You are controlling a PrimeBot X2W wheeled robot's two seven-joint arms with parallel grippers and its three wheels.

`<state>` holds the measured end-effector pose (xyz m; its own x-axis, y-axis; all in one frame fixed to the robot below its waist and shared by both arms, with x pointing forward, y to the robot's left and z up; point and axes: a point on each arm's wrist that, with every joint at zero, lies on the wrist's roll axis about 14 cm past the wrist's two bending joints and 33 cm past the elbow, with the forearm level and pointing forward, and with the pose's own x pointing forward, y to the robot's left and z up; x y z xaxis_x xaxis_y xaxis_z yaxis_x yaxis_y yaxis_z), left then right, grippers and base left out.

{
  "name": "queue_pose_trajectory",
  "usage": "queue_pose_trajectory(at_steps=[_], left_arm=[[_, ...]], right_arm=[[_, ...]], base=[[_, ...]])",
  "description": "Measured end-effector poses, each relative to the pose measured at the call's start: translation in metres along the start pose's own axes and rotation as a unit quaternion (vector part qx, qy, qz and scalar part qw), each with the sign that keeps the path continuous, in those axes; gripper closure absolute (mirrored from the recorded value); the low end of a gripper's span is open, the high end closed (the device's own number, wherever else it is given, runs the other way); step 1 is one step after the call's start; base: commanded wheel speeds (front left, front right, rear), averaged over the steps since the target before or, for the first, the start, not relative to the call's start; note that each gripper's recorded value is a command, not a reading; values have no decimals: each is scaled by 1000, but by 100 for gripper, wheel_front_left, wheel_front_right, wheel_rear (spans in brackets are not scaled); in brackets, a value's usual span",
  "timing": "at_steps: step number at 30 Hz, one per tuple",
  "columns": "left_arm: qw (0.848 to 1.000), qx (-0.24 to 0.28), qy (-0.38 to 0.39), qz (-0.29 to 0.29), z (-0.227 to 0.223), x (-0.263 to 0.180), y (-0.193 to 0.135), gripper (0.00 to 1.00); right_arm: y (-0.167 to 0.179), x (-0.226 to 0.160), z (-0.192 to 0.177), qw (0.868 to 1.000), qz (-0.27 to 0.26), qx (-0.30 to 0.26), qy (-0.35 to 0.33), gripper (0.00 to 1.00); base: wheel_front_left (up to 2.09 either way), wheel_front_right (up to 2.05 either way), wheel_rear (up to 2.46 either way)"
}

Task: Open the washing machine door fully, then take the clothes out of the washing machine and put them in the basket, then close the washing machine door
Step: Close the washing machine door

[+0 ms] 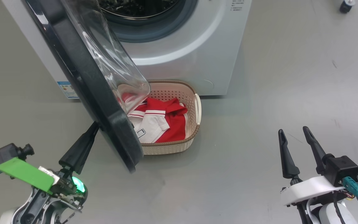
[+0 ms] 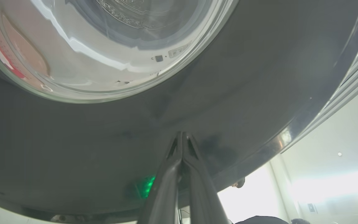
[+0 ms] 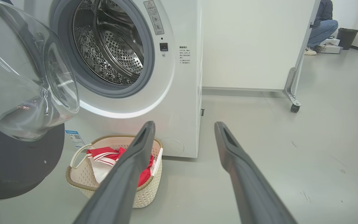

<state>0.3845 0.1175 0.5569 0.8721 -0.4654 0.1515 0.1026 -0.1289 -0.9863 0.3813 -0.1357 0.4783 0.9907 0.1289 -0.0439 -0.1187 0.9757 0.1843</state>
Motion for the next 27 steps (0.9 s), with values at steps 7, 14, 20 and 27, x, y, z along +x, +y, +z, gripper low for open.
queue_pose_trajectory(at_steps=[7, 14, 20, 27], left_arm=[[999, -13, 39, -3, -19, 23, 4, 100], [996, -24, 82, 0, -40, 46, 11, 100], [994, -34, 107, 11, -52, 63, 21, 100], [993, -39, 110, 15, -54, 86, 27, 100]], right_arm=[[-10, -5, 0, 1000, -19, 2, 0, 0], [-20, -7, 4, 999, -36, 2, -8, 0], [-25, -7, 5, 999, -43, 1, -10, 0], [-35, -11, 7, 998, -60, 0, -14, 0]], base=[[0, 0, 0], [0, 0, 0], [0, 0, 0], [0, 0, 0]])
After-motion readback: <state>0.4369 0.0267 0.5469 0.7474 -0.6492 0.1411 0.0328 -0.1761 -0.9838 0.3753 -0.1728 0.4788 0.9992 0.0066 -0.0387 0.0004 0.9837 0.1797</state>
